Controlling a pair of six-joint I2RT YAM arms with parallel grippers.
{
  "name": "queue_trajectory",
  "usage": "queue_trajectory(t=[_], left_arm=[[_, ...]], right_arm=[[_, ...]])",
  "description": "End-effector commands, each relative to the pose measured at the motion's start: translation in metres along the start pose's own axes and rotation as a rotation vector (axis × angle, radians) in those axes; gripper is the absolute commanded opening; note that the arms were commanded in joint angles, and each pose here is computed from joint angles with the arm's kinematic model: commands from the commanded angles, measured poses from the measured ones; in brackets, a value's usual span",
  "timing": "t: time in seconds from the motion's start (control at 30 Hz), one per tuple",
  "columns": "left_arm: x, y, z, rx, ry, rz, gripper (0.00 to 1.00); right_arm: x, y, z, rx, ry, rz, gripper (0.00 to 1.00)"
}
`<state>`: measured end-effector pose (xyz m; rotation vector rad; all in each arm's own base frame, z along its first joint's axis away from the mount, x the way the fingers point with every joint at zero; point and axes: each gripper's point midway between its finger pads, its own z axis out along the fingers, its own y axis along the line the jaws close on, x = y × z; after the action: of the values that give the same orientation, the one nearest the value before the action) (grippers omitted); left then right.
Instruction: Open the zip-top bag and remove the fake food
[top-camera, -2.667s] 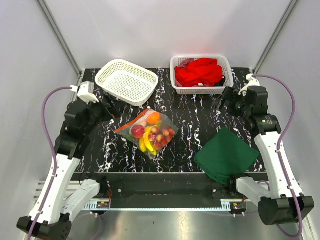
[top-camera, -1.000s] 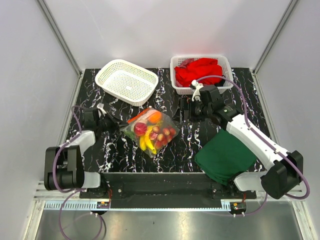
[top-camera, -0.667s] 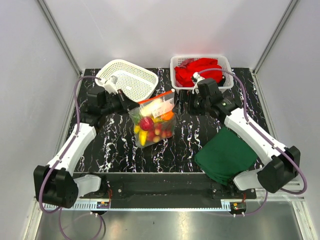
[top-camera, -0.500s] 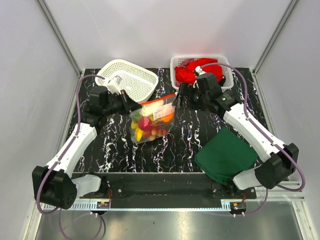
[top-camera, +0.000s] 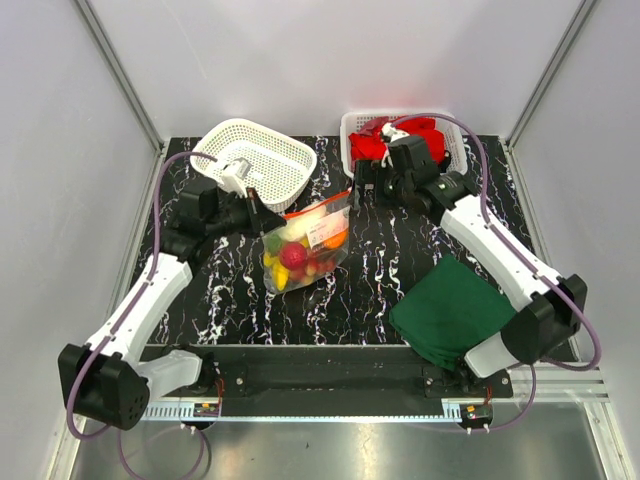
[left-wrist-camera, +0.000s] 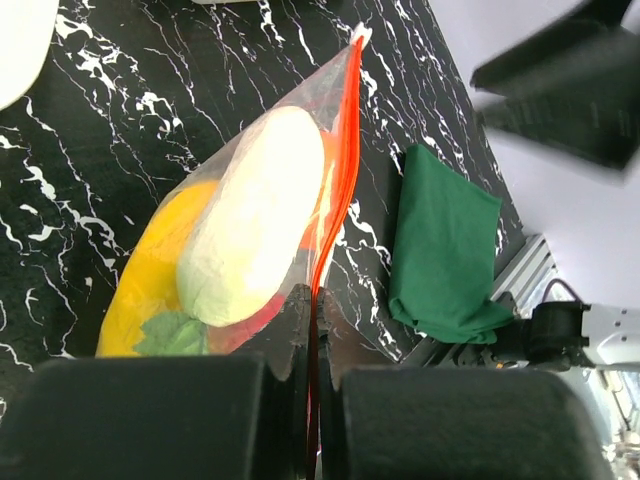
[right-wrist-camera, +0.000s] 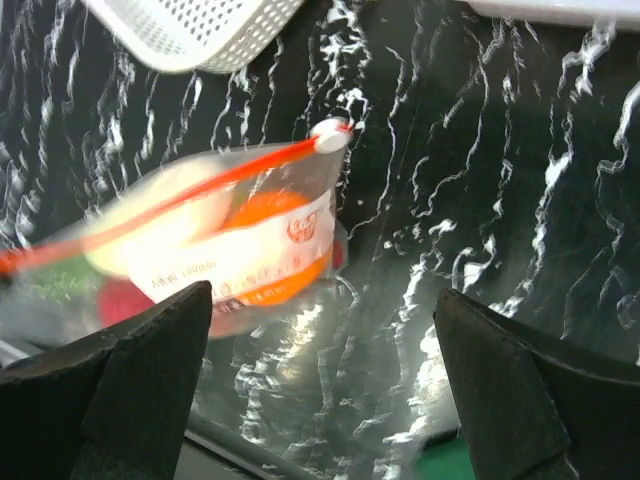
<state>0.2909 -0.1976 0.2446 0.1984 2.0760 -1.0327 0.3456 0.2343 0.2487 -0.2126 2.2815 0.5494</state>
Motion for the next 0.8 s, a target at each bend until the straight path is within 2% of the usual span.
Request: queue_trajectory(t=[0.0,0.03,0.3,0.43,0.47,0.5,0.6,0.7,0.73,0.77], left_arm=[[-0.008,-0.017,-0.010,0.066,-0.050,0.087,0.00],[-0.008,-0.018,-0.009,0.075,-0.056,0.092,0.00],[-0.003,-0.030,-0.012,0.106,-0.074,0.110,0.00],[0.002,-0.036,-0.015,0.125,-0.070,0.138,0.00],[0.002,-0.039,-0.017,0.129,-0.078,0.149,0.00],[0.004,-0.039,-0.018,0.130,-0.077,0.159,0.00],[0.005,-0.041,-0.021,0.130,-0.085,0.184,0.00],[0.007,-0.041,-0.025,0.116,-0.086,0.209,0.00],[0.007,-0.041,-0.027,0.108,-0.080,0.210,0.04],[0.004,-0.039,-0.028,0.088,-0.092,0.217,0.20]], right_arm=[[-0.021,0.001,0.005,0.113,-0.023,0.391,1.00],[-0.024,0.015,0.009,0.081,-0.034,0.478,1.00],[-0.010,0.035,0.051,0.111,0.005,0.543,1.00],[-0.006,0.034,0.058,0.153,-0.009,0.540,0.86],[-0.006,0.036,0.059,0.150,-0.007,0.540,0.81],[-0.003,0.036,0.061,0.157,0.003,0.542,0.71],[-0.004,0.035,0.059,0.175,-0.015,0.526,0.68],[-0.006,0.035,0.052,0.178,-0.037,0.510,0.60],[-0.005,0.036,0.052,0.175,-0.037,0.508,0.55],[-0.001,0.034,0.053,0.173,-0.032,0.505,0.48]])
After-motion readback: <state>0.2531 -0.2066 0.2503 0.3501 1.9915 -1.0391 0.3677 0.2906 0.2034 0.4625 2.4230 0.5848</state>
